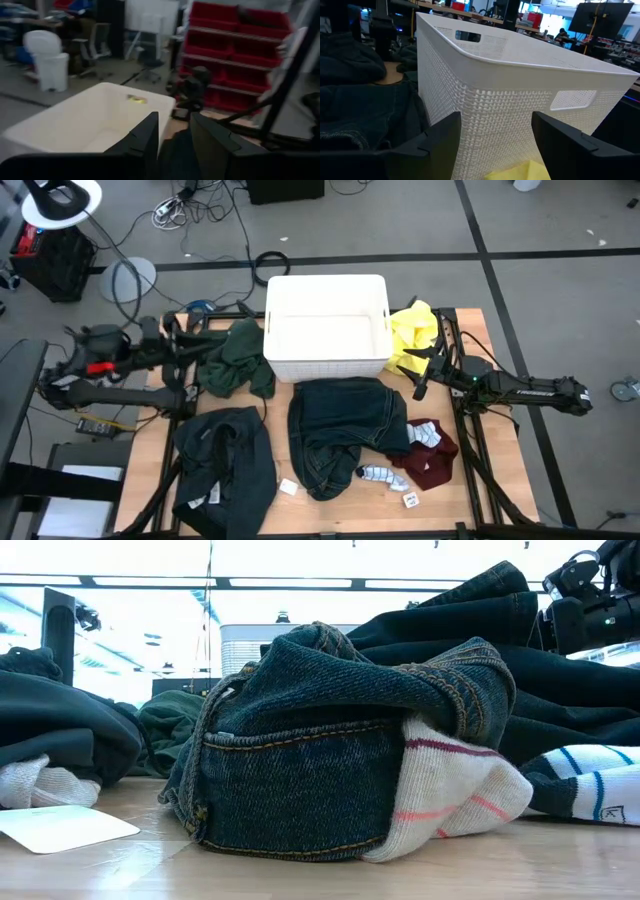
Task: Sort clothes
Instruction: Put the dark green shirt into the white laundry bin
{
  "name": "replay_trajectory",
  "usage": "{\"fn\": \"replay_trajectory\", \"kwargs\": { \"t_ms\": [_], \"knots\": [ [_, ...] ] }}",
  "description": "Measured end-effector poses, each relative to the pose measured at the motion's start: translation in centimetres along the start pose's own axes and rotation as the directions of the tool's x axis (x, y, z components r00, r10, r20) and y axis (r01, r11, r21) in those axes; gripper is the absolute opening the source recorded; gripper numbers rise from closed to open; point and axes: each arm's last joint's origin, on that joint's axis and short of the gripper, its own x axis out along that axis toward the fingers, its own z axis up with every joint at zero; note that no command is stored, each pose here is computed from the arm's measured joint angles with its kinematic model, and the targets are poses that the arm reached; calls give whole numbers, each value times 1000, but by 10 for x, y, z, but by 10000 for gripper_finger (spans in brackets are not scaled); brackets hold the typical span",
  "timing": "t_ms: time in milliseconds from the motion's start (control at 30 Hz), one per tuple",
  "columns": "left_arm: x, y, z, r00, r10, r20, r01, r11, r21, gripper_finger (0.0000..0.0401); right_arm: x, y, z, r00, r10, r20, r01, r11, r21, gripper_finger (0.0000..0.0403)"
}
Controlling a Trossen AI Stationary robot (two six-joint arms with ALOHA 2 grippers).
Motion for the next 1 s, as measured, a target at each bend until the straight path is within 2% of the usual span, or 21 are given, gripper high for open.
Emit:
{"fn": "replay_trajectory", "kwargs": {
  "t_ms": [200, 333, 467, 633, 700, 900, 1000],
  "knots": [
    [-7, 1, 30, 977, 177, -118, -175, 984, 25, 119, 0, 0, 0, 1000, 0, 0, 0, 1000, 0, 245],
    [-6, 4, 31, 918, 317, -237, -336, 941, -41, 119, 0, 0, 0, 1000, 0, 0, 0, 1000, 0, 245],
    [-3, 6, 17, 853, 369, -369, -445, 884, -143, 119, 0, 0, 0, 1000, 0, 0, 0, 1000, 0, 245],
    [1, 9, -10, 738, 410, -536, -567, 807, -163, 119, 0, 0, 0, 1000, 0, 0, 0, 1000, 0, 245],
    [6, 9, -19, 721, 399, -566, -574, 802, -165, 119, 0, 0, 0, 1000, 0, 0, 0, 1000, 0, 245],
    [15, 10, -42, 650, 412, -639, -590, 803, -83, 119, 0, 0, 0, 1000, 0, 0, 0, 1000, 0, 245],
    [17, 12, -47, 624, 421, -658, -612, 787, -77, 119, 0, 0, 0, 1000, 0, 0, 0, 1000, 0, 245]
  ]
}}
